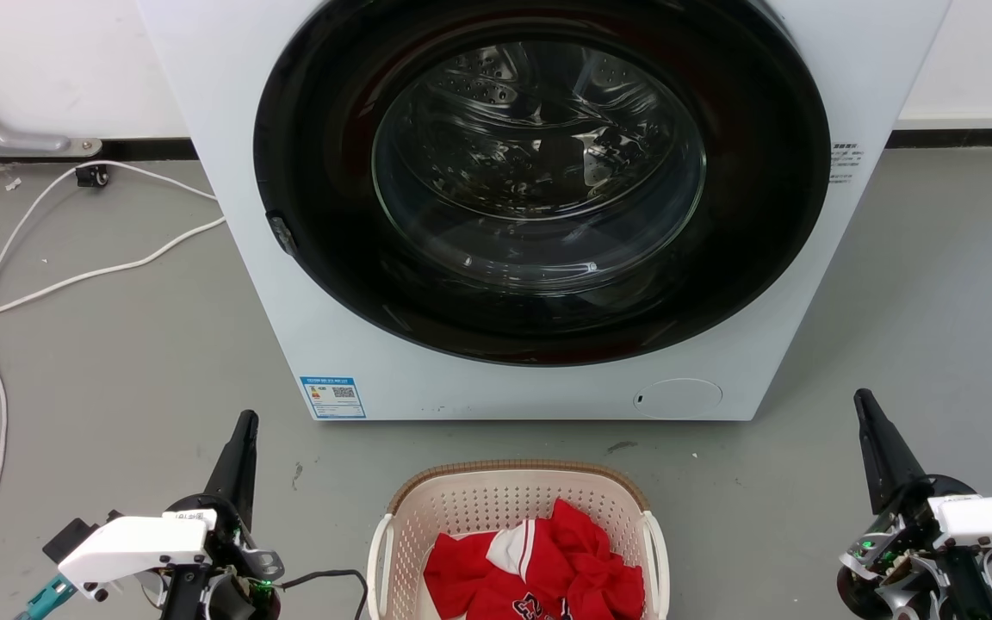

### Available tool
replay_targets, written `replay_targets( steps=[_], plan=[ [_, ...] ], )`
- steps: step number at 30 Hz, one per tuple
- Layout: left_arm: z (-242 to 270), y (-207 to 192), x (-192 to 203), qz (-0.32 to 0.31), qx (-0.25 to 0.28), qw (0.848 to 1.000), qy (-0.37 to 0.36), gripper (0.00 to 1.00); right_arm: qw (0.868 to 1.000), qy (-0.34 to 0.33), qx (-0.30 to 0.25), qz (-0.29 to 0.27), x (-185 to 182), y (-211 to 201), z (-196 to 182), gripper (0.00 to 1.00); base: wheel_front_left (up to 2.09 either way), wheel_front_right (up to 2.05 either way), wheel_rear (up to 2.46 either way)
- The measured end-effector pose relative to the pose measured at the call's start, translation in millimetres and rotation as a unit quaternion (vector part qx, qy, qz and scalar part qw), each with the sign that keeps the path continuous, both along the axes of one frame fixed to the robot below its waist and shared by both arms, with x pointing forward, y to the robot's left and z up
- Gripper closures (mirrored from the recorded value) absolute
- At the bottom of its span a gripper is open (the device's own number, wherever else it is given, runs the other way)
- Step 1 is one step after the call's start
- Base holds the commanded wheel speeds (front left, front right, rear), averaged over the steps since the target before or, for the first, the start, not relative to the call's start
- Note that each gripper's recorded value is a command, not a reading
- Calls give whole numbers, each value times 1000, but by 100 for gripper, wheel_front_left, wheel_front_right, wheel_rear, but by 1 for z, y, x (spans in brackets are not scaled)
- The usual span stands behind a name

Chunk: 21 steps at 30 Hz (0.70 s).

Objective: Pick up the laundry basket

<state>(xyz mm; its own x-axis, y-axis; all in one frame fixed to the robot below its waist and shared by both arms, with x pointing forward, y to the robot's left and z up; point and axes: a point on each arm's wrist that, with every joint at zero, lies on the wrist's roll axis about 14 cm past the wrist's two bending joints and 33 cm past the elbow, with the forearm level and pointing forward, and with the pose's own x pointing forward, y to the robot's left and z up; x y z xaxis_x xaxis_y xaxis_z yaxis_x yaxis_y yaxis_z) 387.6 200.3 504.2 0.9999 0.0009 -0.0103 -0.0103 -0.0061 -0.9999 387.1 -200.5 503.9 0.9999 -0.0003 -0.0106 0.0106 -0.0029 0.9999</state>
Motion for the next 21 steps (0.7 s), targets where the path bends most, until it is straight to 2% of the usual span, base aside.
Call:
replay_targets(
  steps=[21],
  plan=[
    [0,0,0,-1,-1,1000,0,100,1000,-1,0,0,0,0,0,100,0,0,0]
  ],
)
